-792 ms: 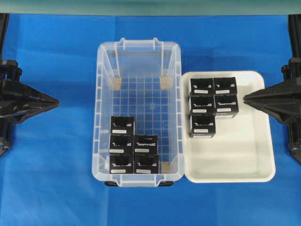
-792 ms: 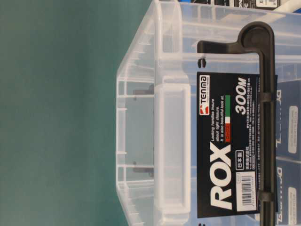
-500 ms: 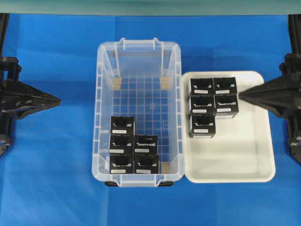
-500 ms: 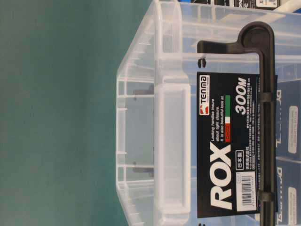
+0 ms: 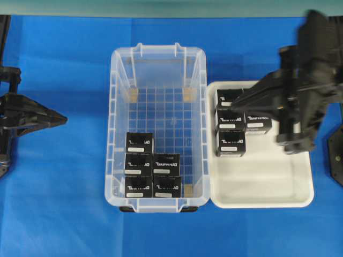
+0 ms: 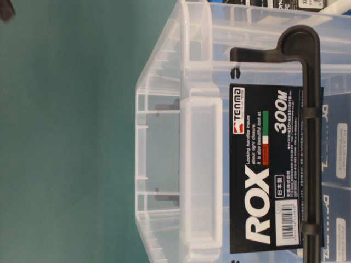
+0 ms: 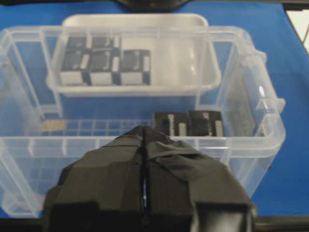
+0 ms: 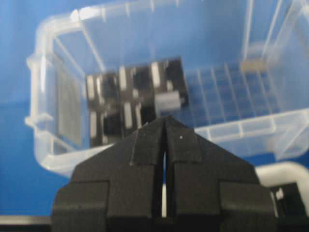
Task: Pick the box from inside the plastic case
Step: 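Move the right gripper left over the clear case toward the black boxes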
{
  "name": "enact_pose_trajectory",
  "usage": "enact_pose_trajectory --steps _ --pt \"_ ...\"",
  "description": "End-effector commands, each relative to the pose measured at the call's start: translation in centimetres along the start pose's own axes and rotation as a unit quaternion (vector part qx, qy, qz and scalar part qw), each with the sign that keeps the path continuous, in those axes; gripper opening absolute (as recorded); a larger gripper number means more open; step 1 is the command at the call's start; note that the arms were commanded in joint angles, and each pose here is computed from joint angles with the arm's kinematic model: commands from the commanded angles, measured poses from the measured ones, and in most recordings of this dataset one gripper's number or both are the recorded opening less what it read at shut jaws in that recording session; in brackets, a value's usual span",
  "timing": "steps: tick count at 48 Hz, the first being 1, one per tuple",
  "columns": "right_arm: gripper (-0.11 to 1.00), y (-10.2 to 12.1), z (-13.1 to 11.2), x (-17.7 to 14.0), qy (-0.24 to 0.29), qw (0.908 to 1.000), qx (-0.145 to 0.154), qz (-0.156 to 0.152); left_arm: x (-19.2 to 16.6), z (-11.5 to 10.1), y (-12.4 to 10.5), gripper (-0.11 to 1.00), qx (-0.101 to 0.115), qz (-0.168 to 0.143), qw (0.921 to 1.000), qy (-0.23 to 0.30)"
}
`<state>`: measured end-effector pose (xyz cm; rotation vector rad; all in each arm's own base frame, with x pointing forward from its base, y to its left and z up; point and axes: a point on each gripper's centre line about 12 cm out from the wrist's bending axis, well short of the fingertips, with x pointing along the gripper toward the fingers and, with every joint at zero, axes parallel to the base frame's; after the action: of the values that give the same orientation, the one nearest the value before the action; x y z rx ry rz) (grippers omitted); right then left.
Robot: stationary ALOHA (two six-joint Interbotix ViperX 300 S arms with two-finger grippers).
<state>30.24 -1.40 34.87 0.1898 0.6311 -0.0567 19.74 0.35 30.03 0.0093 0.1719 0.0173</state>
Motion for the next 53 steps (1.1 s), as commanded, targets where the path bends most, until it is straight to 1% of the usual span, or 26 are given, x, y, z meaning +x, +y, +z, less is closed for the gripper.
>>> enact_pose_trajectory --steps 1,6,11,13,17,23,27,32,39,48,53 --pt "0.0 0.3 1.4 2.0 0.056 0.9984 0.005 0.0 0.0 1.2 0.1 -0.06 0.002 0.002 0.9999 -0.011" --pt "0.0 0.6 2.3 4.5 0.131 0.9913 0.007 -0.001 0.0 1.0 0.2 -0.06 0.001 0.005 1.0 -0.002" --pt "0.0 0.5 3.3 6.9 0.192 0.9814 0.007 -0.006 -0.1 0.6 0.2 -0.06 0.0 0.006 0.9999 0.013" --pt "0.0 0.5 3.7 8.1 0.217 0.976 0.002 -0.006 -0.1 0.6 0.2 -0.06 0.0 0.006 0.9998 0.017" --pt "0.0 0.2 4.2 10.1 0.252 0.9677 0.001 -0.01 -0.2 0.5 0.3 -0.06 0.0 0.007 0.9998 0.021" --pt "0.0 -0.1 4.2 13.0 0.291 0.9566 -0.017 -0.007 -0.2 0.5 0.3 -0.06 0.0 0.007 0.9998 0.021" --pt "0.0 -0.4 3.9 14.8 0.308 0.9505 -0.037 -0.002 -0.2 0.5 0.3 -0.06 0.0 0.007 0.9998 0.021" --pt "0.01 -0.6 3.6 17.0 0.32 0.9454 -0.062 0.006 -0.3 0.5 0.3 -0.06 -0.001 0.007 0.9998 0.019" --pt "0.02 -1.3 3.2 19.0 0.331 0.9404 -0.079 0.01 -0.3 0.5 0.3 -0.06 -0.001 0.007 0.9998 0.019" --pt "0.04 -2.2 2.3 20.9 0.334 0.9375 -0.096 0.015 -0.3 0.5 0.3 -0.06 -0.001 0.008 0.9998 0.019" --pt "0.06 -2.4 2.1 21.6 0.326 0.9392 -0.107 0.017 -0.3 0.5 0.4 -0.06 -0.002 0.009 0.9998 0.019"
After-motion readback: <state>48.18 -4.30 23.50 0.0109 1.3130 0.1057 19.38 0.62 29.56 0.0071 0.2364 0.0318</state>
